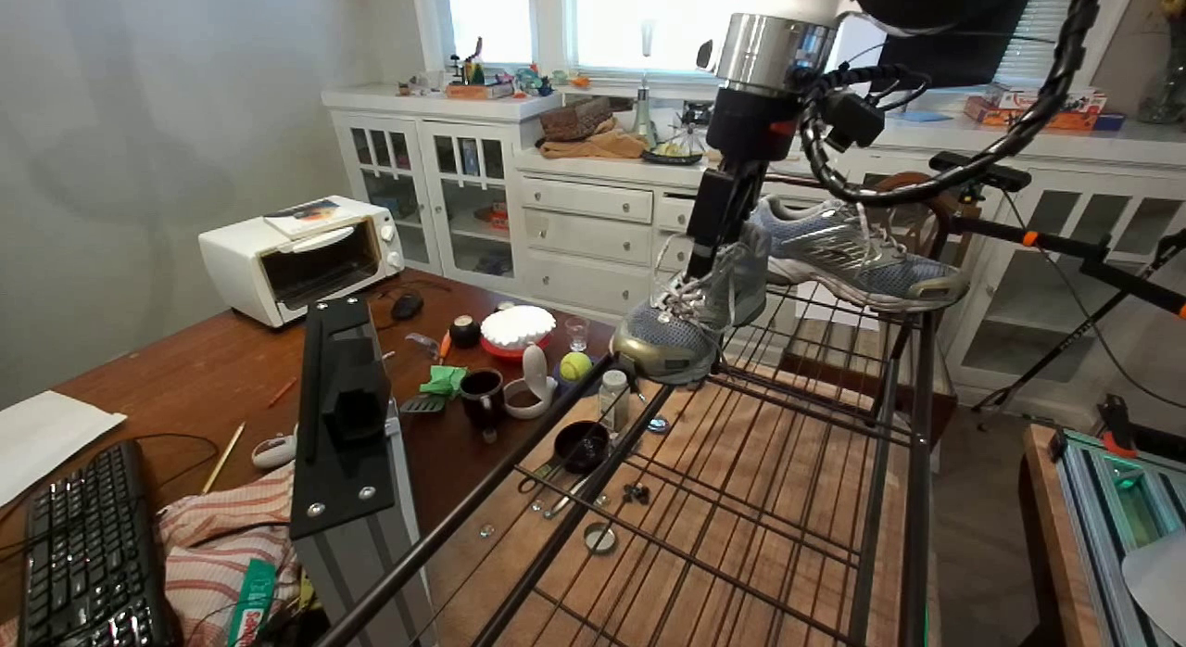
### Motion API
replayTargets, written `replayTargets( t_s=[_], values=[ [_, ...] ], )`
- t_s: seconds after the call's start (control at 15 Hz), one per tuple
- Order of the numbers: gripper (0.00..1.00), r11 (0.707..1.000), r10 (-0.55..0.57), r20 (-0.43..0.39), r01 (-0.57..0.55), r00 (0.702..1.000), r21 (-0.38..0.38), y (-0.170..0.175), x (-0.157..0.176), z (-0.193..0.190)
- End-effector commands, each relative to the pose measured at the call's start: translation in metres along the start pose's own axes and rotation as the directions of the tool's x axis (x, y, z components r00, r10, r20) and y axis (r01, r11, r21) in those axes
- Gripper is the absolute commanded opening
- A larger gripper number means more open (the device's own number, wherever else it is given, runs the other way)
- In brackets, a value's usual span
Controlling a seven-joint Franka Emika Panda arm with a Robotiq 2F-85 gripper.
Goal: Turn the shoe on the left 90 degrees to the right
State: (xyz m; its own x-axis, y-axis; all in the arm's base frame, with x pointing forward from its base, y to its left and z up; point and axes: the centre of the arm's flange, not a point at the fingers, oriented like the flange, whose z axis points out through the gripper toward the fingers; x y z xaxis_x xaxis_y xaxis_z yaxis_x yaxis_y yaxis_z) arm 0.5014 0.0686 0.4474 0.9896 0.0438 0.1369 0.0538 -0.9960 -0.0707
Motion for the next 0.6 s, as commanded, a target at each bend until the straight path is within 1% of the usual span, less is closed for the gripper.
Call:
replayTargets(
  t_s=[0.0,0.07,0.13,0.2,0.53],
  values=[
    [1.0,1.0,0.004,0.012,-0.004,1.0,0.016,0.003,0.007,0.02],
    [1.0,1.0,0.005,0.018,-0.006,1.0,0.015,0.003,0.008,0.023],
    [0.75,1.0,0.006,0.024,-0.006,1.0,0.016,0.004,0.009,0.026],
    [0.73,1.0,0.006,0.028,-0.006,1.0,0.017,0.005,0.009,0.028],
    [0.36,0.999,-0.014,0.012,0.013,1.0,0.044,0.0,0.009,0.015]
  ],
)
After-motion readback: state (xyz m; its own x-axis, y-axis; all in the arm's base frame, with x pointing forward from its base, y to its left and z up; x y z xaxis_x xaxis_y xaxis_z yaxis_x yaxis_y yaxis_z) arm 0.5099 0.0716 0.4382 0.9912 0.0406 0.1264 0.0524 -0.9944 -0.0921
